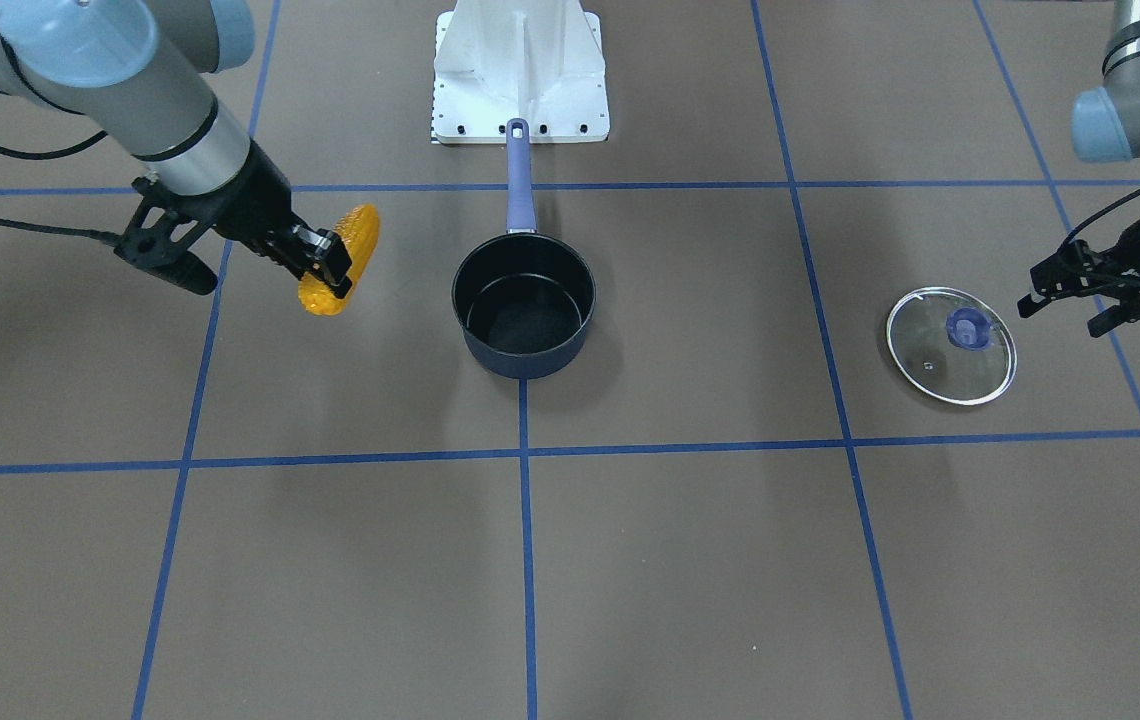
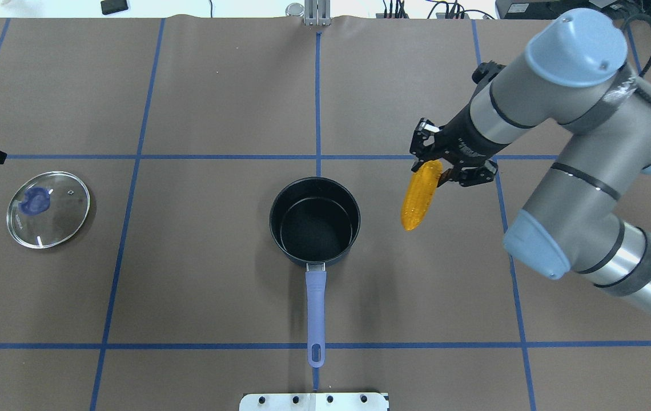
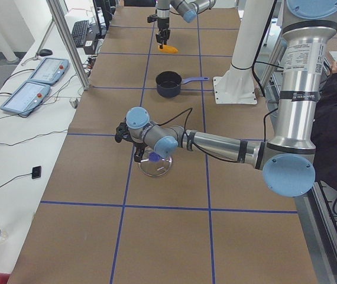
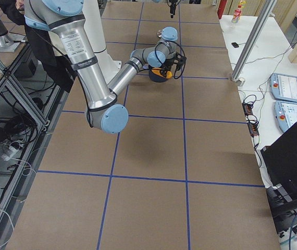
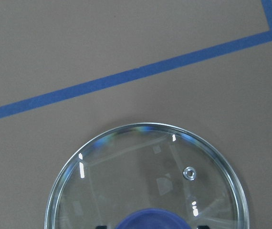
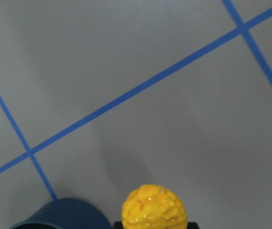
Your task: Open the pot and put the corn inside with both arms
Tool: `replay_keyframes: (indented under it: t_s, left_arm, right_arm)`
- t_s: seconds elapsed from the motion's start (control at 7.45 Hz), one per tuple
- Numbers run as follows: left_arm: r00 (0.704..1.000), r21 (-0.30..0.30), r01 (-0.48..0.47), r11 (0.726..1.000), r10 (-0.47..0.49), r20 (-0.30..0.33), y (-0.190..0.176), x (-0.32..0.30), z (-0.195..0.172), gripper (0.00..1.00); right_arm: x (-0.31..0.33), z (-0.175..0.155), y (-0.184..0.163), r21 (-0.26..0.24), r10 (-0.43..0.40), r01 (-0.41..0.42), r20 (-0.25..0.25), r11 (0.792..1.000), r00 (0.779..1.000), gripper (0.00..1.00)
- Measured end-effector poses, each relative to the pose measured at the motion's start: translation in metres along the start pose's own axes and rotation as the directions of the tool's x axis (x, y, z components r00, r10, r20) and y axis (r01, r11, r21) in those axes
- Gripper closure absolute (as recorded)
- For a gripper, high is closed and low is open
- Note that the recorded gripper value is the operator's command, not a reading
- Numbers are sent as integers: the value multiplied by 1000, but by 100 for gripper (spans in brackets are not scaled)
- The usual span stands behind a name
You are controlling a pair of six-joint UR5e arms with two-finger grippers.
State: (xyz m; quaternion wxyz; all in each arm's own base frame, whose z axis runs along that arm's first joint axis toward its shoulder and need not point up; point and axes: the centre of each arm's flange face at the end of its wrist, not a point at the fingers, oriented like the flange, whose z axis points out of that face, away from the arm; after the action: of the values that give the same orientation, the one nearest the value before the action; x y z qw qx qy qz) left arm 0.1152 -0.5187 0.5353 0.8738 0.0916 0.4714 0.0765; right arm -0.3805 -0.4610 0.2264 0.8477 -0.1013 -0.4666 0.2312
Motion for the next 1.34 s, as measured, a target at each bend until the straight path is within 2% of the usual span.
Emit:
replay_keyframes:
  t_s: [0.27, 0.54, 1.07, 1.34]
  left_arm:
    - [999, -7, -44, 999, 44, 16, -2, -31, -28, 2]
    - [997, -10, -70, 997, 70, 26, 1, -54, -49, 2]
    - [998, -1, -64, 998, 64, 20, 6, -67, -60, 2]
    - [997, 2, -70, 998, 70, 12, 7, -72, -64, 2]
  right_arm:
    - [-41, 21, 55, 13, -30, 31, -28, 999, 999, 65]
    - [-74, 38, 78, 15, -45, 46, -40, 999, 998, 65]
    - [-122, 77, 84, 37, -56, 59, -83, 998, 995, 66]
    - [-129, 95, 81, 55, -67, 71, -79, 996, 995, 65]
